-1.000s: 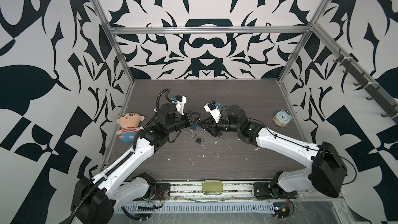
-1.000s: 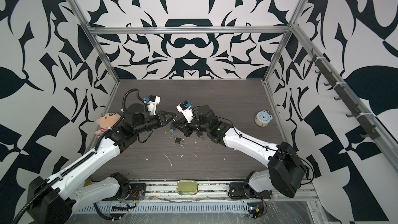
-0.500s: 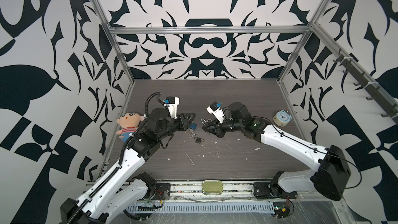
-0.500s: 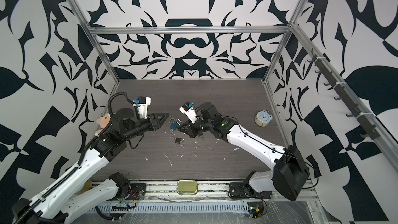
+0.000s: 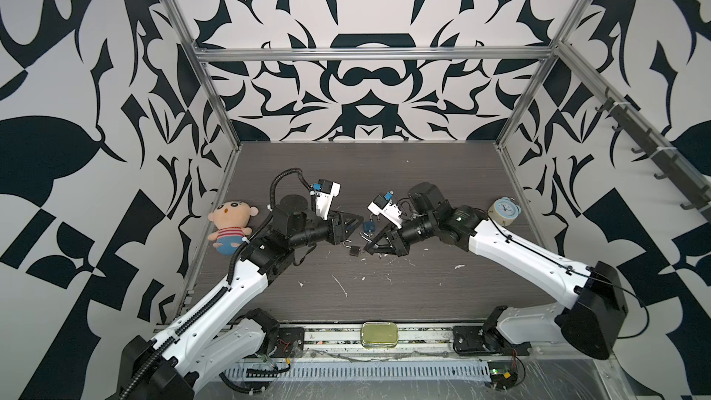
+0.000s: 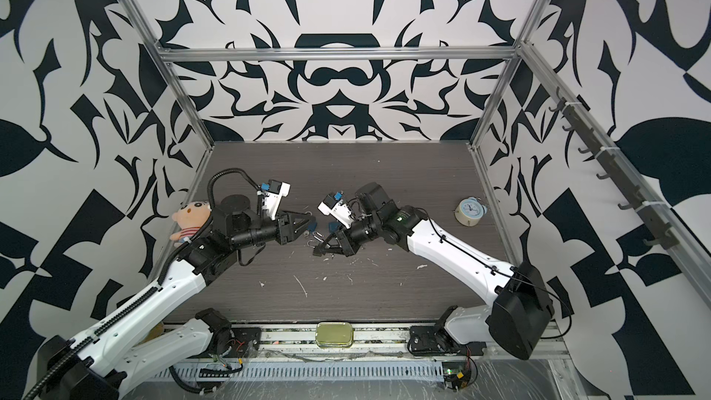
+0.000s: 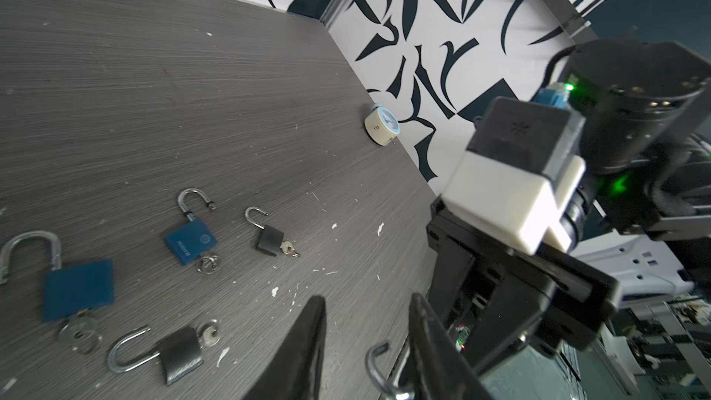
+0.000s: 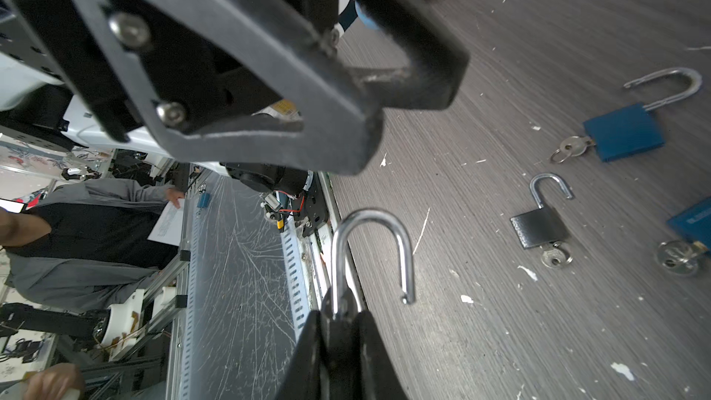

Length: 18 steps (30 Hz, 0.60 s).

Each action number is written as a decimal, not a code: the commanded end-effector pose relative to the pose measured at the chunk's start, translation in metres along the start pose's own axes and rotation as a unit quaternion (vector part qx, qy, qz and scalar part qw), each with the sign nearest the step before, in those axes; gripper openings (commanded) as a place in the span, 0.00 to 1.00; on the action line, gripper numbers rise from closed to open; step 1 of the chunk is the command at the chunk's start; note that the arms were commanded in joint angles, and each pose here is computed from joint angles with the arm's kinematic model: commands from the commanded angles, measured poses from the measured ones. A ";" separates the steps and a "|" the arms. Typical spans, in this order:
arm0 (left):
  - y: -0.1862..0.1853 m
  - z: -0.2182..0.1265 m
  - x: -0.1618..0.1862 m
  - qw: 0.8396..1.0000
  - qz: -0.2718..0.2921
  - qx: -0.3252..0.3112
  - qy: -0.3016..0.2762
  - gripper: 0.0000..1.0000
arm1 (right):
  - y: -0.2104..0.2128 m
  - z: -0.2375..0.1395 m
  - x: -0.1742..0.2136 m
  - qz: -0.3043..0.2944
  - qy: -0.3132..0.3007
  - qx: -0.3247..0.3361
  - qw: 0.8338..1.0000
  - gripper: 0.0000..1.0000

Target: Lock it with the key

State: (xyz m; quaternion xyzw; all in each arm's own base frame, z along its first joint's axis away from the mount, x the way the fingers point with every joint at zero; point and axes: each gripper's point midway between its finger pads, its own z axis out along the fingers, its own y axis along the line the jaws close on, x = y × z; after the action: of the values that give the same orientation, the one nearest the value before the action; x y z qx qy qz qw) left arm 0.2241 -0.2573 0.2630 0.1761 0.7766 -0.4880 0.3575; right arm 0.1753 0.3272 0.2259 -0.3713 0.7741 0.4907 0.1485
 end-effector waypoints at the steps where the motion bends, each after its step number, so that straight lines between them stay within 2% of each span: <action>1: -0.017 0.001 0.000 0.999 0.026 0.047 0.003 0.39 | 0.022 -0.007 -0.015 -0.021 -0.011 -0.033 0.999 0.00; 11: -0.015 0.007 0.023 0.996 0.009 0.072 0.047 0.39 | 0.034 -0.009 -0.031 -0.028 -0.027 -0.056 0.998 0.00; 18: -0.018 -0.001 0.025 0.997 0.020 0.069 0.038 0.38 | 0.032 -0.010 -0.035 -0.024 -0.030 -0.051 0.998 0.00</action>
State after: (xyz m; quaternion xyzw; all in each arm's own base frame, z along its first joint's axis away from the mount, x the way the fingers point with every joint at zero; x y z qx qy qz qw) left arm 0.2044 -0.2683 0.2544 0.2207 0.7589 -0.5230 0.3191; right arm 0.1746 0.3349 0.2420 -0.3670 0.7623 0.5157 0.1352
